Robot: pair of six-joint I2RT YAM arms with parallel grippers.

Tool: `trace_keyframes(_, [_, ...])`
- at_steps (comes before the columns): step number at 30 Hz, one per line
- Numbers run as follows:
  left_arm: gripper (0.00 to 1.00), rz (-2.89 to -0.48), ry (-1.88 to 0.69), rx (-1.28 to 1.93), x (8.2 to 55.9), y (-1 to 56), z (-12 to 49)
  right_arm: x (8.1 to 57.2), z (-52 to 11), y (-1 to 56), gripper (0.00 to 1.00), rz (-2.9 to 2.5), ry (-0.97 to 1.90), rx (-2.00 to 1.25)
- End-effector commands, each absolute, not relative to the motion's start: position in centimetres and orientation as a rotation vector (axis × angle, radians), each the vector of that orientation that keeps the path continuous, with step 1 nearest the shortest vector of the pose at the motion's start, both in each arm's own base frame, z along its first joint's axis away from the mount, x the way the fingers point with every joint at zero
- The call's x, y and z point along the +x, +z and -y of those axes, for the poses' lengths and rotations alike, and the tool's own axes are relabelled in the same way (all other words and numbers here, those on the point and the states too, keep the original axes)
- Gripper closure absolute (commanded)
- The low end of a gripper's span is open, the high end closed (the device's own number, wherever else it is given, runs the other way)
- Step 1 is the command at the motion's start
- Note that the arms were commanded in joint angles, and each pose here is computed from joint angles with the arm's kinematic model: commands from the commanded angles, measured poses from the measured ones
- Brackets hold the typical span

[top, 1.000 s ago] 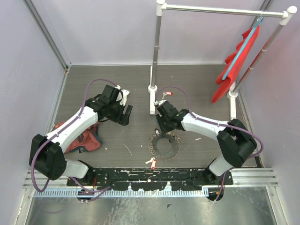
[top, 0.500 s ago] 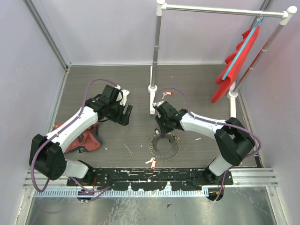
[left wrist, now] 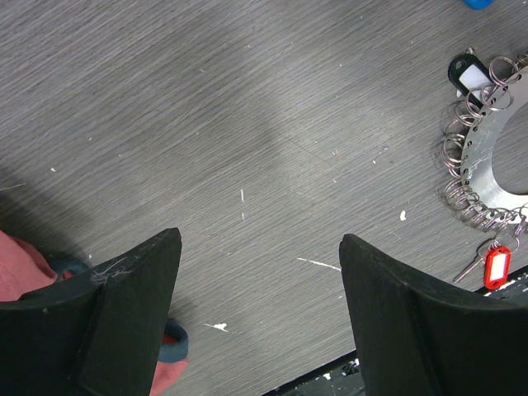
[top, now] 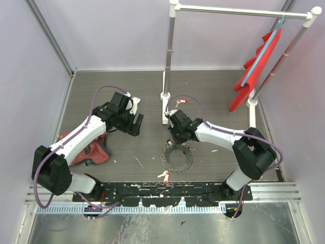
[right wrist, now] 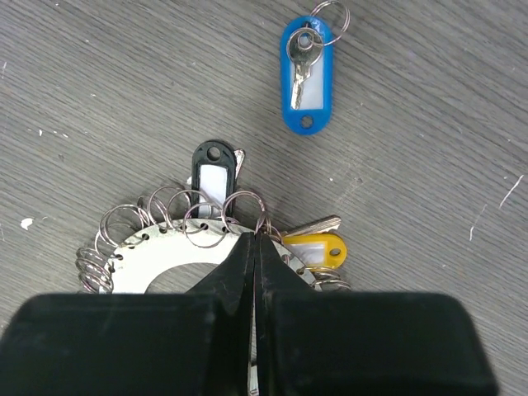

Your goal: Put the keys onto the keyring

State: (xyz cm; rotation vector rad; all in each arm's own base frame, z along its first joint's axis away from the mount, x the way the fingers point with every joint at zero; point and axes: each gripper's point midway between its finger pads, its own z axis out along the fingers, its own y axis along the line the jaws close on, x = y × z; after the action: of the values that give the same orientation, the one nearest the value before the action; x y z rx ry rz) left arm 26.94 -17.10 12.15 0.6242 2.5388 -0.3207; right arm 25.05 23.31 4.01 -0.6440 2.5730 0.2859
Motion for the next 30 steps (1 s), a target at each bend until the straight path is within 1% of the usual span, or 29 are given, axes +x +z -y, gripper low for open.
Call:
trace_keyframes(1, [0.16, -2.515, -0.323, 0.641, 27.4, 12.9, 17.4, 26.5, -24.3, 7.0, 0.99, -2.436, 0.334, -0.630])
trace_keyframes(10, [0.17, -2.511, -0.347, 0.652, 27.3, 13.1, 17.7, 25.2, -25.5, 10.0, 0.99, -2.279, 0.496, -0.763])
trace_keyframes(15, [0.16, -2.514, -0.361, 0.653, 27.3, 13.0, 18.0, 22.0, -26.6, 8.4, 0.99, -2.312, 0.622, -0.994])
trace_keyframes(17, [0.17, -2.518, -0.360, 0.654, 27.3, 12.9, 18.0, 20.7, -26.9, 7.6, 0.97, -2.329, 0.658, -1.071])
trace_keyframes(18, [0.16, -2.518, -0.360, 0.653, 27.3, 12.9, 17.9, 20.3, -27.0, 7.6, 0.95, -2.326, 0.684, -1.084])
trace_keyframes(19, [0.16, -2.521, -0.359, 0.655, 27.2, 12.9, 17.9, 19.9, -27.3, 7.9, 0.90, -2.313, 0.717, -1.089])
trace_keyframes(21, [0.17, -2.520, -0.357, 0.655, 27.3, 12.9, 17.9, 20.0, -27.6, 8.7, 0.73, -2.283, 0.746, -1.059])
trace_keyframes(22, [0.16, -2.523, -0.356, 0.655, 27.3, 12.8, 17.9, 20.6, -27.3, 8.9, 0.67, -2.282, 0.706, -1.011])
trace_keyframes(23, [0.17, -2.522, -0.357, 0.657, 27.3, 12.8, 18.0, 21.5, -26.8, 9.3, 0.63, -2.279, 0.647, -0.950])
trace_keyframes(26, [0.16, -2.521, -0.355, 0.655, 27.3, 12.8, 17.9, 24.1, -24.5, 10.1, 0.58, -2.298, 0.447, -0.711])
trace_keyframes(28, [0.17, -2.522, -0.355, 0.655, 27.3, 12.8, 17.9, 25.2, -23.0, 10.6, 0.56, -2.297, 0.345, -0.584])
trace_keyframes(30, [0.16, -2.519, -0.355, 0.655, 27.3, 12.9, 17.9, 25.4, -22.1, 10.5, 0.56, -2.305, 0.301, -0.524])
